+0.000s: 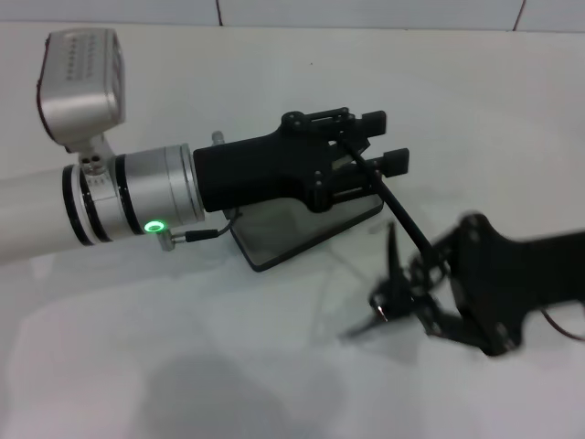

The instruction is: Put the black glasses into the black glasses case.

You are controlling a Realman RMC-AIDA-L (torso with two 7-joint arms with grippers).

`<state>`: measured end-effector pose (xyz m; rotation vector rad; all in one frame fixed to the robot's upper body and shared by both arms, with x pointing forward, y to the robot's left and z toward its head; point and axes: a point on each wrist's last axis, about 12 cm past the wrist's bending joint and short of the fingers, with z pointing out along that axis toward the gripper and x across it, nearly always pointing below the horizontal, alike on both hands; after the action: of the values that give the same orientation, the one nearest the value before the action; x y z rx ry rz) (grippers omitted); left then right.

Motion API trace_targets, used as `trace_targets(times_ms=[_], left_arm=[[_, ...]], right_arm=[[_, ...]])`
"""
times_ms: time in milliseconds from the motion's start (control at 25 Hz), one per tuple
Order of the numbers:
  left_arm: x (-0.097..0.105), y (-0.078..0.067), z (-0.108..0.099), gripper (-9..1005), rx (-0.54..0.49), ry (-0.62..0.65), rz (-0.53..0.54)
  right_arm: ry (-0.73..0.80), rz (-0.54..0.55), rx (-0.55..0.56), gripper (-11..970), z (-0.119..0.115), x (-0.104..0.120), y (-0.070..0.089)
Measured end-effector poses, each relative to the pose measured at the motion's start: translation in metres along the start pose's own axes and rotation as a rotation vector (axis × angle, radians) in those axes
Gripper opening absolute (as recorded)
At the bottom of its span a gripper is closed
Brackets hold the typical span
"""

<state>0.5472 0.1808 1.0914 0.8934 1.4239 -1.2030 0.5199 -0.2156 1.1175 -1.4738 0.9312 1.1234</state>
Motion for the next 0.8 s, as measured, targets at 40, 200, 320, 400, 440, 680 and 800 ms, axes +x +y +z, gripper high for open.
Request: trace_targets(times_ms=[40,200,320,400,440,680,800], left_arm=[[-0.001,-0.002,0.0,579,0.014,-0.015,0.017],[-0.003,-0.014,-0.001,580,0.086,-0.079,0.106],[-0.002,-0.016,-0.002,580,0.095,-0.096,0.125],[-0.001,-0.018,-0.003,580,0.092,-0.113,0.134],[-0.001,-0.018,-0.004,580,0.092,-0.114,0.136],[-0.001,-0.019,-0.003,579,0.102,-0.108,0.139],[-0.001,-0.016,-0.006,578,0.062,-0.127,0.139]], right_arm=[[0.009,0.034,0.014,129,0.002,0.002,-0.004],[0.044,0.119,0.051,130,0.004,0.006,-0.014],[0.054,0.15,0.059,130,0.003,0.007,-0.014],[0.06,0.166,0.071,131,0.002,0.008,-0.015],[0.066,0.174,0.081,131,0.001,0.009,-0.015],[0.081,0.183,0.099,132,-0.001,0.011,-0.014],[0.103,0.173,0.103,132,-0.004,0.012,-0.013]])
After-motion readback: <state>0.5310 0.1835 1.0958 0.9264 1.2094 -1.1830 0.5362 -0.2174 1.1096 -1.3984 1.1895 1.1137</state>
